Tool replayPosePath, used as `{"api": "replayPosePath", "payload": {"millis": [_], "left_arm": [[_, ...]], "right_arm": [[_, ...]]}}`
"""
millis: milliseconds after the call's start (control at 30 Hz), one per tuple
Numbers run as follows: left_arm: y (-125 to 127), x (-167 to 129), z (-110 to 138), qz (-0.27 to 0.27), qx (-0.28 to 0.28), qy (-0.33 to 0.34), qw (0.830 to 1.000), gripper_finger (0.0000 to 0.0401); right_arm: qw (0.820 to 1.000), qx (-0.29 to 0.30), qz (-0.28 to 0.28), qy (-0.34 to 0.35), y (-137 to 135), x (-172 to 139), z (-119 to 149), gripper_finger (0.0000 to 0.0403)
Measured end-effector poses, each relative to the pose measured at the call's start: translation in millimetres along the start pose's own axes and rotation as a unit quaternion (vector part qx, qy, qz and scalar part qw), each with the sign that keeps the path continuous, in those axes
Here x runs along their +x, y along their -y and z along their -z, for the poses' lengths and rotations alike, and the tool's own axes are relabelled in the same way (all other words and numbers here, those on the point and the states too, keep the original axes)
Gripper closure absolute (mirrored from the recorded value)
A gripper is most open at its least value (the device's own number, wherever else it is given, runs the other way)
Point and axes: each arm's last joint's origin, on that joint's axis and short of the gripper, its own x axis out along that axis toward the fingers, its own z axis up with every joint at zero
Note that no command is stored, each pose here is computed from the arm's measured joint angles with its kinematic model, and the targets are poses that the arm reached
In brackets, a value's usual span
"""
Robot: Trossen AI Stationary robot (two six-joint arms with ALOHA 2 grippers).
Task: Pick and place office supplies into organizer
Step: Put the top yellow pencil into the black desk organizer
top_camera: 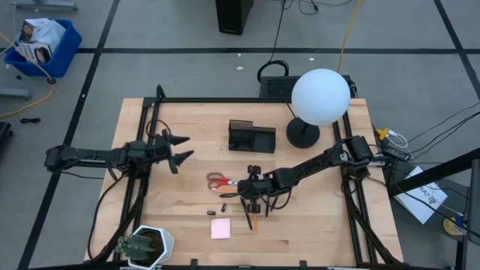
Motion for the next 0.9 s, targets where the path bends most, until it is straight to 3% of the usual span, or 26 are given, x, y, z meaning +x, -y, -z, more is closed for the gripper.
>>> {"api": "replayPosePath", "payload": {"millis": [500, 600, 700, 900], "left_arm": [[2, 0, -7, 0.020, -0.036, 0.030, 0.999, 0.0095], [2, 0, -6, 0.025, -0.068, 0.028, 0.997, 0.0095], [5, 0, -6, 0.068, -0.090, 0.016, 0.994, 0.0096], [10, -2, -10, 0.155, -0.129, 0.014, 0.979, 0.0095]], "right_arm": [[0.992, 0.043, 0.012, 0.120, 7, -1, -25, 0.0386], [0.989, 0.052, 0.049, 0.132, 12, -1, -27, 0.0386], [0.985, 0.062, 0.085, 0.137, 18, -1, -27, 0.0385], [0.980, 0.075, 0.092, 0.158, 24, -1, -32, 0.0384]]}}
